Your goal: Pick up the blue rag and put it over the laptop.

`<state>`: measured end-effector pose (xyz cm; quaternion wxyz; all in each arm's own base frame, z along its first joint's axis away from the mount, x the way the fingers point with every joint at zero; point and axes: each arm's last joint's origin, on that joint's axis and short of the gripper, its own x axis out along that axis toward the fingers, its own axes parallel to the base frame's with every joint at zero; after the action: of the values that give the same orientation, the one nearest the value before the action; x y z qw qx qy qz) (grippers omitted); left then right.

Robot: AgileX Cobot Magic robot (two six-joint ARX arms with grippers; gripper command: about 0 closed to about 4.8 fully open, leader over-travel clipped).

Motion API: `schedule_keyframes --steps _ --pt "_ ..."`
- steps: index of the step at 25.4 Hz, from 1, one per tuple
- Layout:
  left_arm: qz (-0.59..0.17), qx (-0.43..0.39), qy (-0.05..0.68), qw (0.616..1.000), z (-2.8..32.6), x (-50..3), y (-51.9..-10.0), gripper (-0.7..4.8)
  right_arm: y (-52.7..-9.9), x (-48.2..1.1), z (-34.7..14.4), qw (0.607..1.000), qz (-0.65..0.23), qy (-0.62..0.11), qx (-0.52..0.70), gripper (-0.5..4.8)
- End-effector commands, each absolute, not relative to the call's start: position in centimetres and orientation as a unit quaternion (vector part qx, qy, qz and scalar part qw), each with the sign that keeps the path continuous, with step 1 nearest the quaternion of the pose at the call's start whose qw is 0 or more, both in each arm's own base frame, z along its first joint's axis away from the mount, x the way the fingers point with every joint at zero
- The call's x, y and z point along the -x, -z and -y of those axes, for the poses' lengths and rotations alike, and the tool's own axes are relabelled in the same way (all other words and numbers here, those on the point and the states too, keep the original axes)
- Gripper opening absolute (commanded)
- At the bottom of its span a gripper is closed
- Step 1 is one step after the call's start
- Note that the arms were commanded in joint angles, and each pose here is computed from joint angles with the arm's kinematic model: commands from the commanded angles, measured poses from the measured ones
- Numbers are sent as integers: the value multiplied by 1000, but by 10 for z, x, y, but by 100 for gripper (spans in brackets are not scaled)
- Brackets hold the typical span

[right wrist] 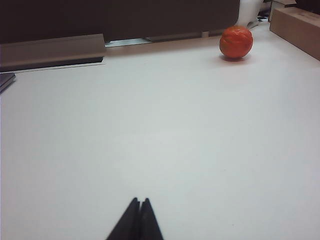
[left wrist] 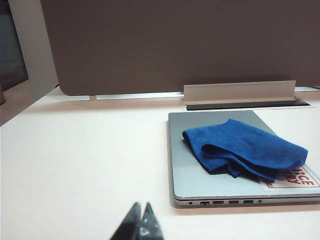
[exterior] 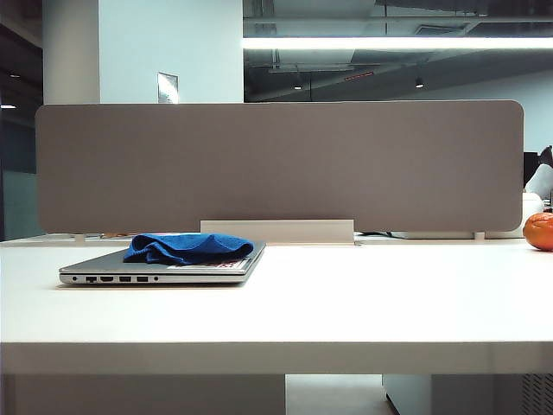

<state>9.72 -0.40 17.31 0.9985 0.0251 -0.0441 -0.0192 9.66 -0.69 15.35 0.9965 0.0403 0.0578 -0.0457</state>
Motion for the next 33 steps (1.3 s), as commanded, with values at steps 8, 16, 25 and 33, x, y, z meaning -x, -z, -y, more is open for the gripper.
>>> schedule_keyframes --steps 8,16,25,33 --pt "52 -25 22 998 4 -97 -175 -6 -153 -97 4 997 -56 29 -38 0" --pt "52 -25 22 998 4 -97 -175 -6 -155 -97 -8 997 -46 -37 -40 0" --pt "52 -25 22 998 4 -97 -175 -6 -155 -97 -6 998 -46 -13 -40 0" --pt "52 -25 22 998 4 -97 -175 -6 -154 -97 -6 998 -49 -14 -39 0"
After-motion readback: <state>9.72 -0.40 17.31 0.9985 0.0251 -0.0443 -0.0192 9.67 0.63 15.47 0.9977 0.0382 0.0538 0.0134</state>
